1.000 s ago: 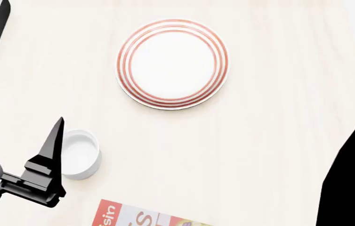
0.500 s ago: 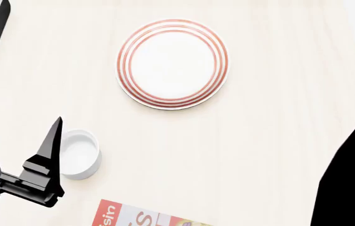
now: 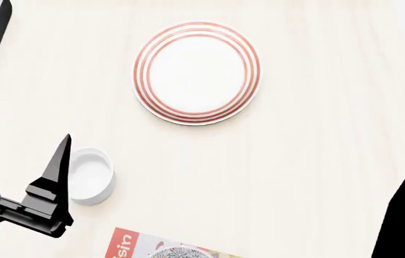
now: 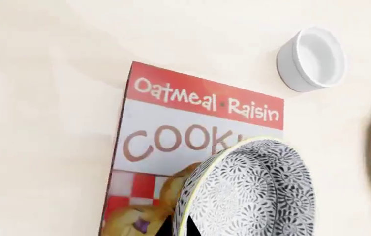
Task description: Pick the akita bowl on the cookies box and place it on the plate.
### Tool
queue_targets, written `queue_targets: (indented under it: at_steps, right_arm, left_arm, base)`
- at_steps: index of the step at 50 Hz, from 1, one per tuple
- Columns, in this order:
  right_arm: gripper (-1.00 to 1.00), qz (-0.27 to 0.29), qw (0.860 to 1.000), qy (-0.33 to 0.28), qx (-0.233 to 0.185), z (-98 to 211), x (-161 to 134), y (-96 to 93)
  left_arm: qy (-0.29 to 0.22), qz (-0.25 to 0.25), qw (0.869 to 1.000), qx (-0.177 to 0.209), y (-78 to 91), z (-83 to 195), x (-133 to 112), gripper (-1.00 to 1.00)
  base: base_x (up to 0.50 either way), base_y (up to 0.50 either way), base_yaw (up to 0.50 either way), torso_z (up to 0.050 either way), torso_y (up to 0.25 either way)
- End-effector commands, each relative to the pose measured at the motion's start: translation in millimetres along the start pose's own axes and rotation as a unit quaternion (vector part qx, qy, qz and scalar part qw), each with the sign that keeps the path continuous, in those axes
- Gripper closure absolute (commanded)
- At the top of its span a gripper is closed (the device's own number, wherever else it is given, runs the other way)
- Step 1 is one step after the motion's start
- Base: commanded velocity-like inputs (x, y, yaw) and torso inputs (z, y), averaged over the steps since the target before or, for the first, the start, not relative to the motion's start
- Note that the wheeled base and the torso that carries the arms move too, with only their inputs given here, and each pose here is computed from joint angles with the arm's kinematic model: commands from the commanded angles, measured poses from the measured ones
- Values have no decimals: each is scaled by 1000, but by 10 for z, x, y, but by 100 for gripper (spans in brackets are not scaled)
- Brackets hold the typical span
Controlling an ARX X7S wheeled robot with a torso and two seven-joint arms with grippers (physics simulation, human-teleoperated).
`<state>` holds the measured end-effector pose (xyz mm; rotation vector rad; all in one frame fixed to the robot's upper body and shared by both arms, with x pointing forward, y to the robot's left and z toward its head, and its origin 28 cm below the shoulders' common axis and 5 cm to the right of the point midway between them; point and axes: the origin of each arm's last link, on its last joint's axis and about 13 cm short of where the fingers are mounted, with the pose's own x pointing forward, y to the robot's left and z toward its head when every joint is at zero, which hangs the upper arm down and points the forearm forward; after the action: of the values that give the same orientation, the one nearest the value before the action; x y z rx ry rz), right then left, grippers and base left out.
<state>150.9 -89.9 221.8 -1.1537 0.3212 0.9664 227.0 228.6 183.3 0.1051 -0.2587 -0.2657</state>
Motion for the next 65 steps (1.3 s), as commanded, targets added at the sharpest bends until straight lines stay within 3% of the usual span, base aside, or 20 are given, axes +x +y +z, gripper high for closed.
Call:
queue_targets:
  at_steps: [1, 5, 14, 32, 44, 55, 65]
  right_arm:
    - [100, -77, 994, 20, -72, 24, -123, -180]
    - [100, -112, 988, 31, -104, 48, -202, -272]
    - [100, -144, 980, 55, -124, 39, -294, -457]
    - [100, -210, 969, 76, -104, -19, -302, -1060]
    - [100, -254, 961, 55, -95, -47, -41, -1551]
    - [100, -278, 955, 43, -98, -17, 163, -1832]
    - [100, -300, 951, 26, -72, -18, 395, -2156]
  left_arm:
    - [-17, -11, 1000, -17, 0, 17, 11, -100]
    - [-19, -11, 1000, -17, 3, 35, 8, -100]
    - [-19, -11, 1000, -18, 10, 38, 3, -100]
    - [-18, -16, 1000, -15, 6, 27, -3, -100]
    - [-16, -29, 999, -9, -7, 8, -26, -100]
    - [-17, -33, 999, -7, -19, 24, -41, -100]
    - [-20, -36, 999, -4, -26, 58, -61, -100]
  base:
    - [0, 0, 0, 0, 0]
    - [0, 0, 0, 0, 0]
    - [0, 0, 0, 0, 0]
    - [0, 0, 0, 0, 0]
    - [0, 0, 0, 0, 0]
    - [0, 0, 0, 0, 0]
    - [0, 0, 0, 0, 0]
